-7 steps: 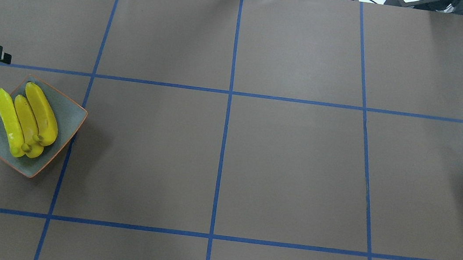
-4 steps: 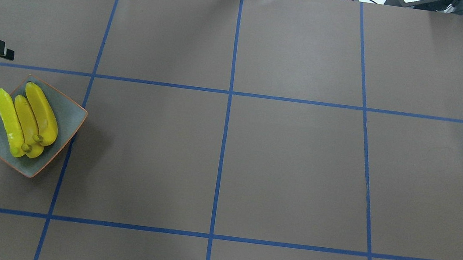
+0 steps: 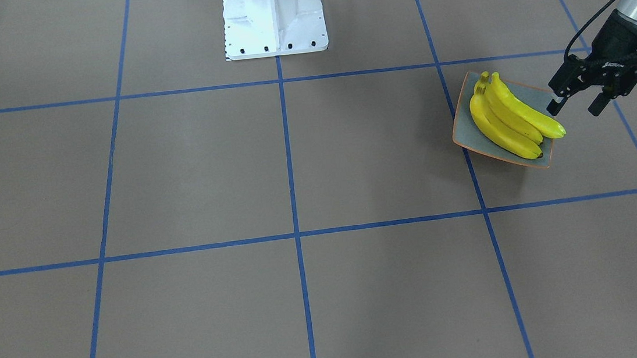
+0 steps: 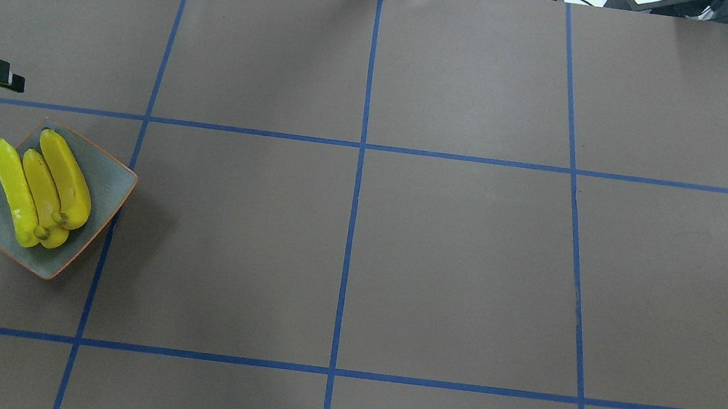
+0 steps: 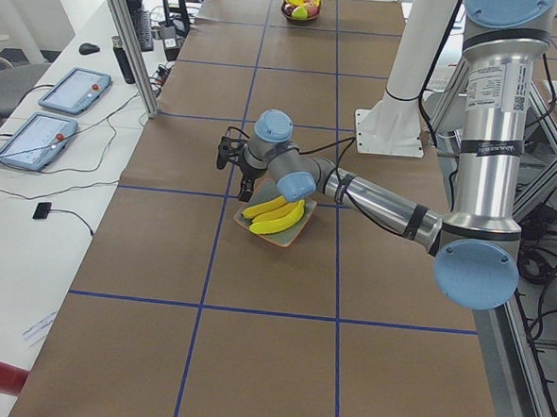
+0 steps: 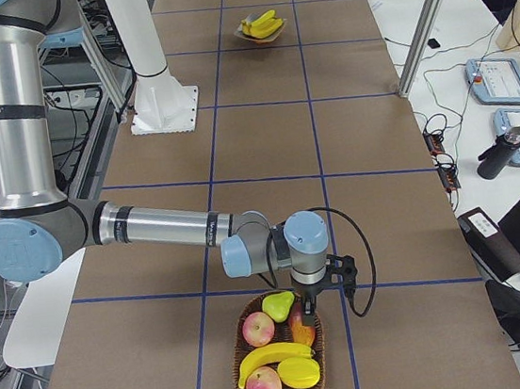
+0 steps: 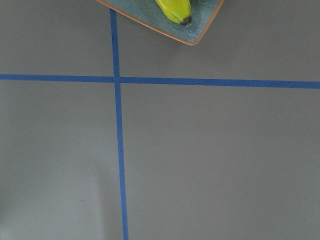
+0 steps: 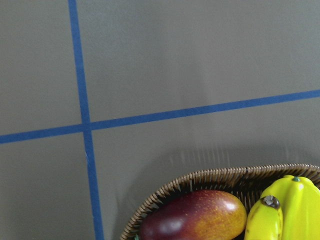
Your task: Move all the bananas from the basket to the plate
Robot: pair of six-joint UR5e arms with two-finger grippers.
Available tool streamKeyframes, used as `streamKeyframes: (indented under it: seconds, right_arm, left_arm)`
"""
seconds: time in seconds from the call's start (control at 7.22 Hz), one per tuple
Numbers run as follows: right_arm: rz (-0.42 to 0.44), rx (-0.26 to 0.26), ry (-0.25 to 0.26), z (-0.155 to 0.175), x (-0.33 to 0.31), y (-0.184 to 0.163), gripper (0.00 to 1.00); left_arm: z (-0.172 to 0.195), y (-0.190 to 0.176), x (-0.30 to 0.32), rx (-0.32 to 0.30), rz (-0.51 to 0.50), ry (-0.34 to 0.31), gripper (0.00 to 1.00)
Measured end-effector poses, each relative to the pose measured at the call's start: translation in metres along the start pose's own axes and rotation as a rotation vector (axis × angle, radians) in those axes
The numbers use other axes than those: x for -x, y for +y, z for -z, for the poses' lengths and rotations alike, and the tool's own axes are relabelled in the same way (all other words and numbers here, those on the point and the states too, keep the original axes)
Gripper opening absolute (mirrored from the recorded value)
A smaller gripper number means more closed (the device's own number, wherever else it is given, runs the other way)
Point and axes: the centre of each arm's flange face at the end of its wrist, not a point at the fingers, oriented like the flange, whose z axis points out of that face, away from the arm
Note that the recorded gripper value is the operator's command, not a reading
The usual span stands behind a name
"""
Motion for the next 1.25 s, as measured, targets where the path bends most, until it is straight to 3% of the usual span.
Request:
streamKeyframes:
  seconds: [0.55, 1.25]
  right_arm:
    - [0.061, 0.071, 0.03, -0.031, -0.039, 0.036, 0.75]
    - [0.028, 0.107, 0.032, -0.05, -0.051, 0.028, 0.75]
  left_arm:
    - [0.0, -0.003, -0.006, -0.005, 0.027, 0.01, 0.99]
    - [0.002, -0.003, -0.009, -0.006, 0.025, 0.015, 0.99]
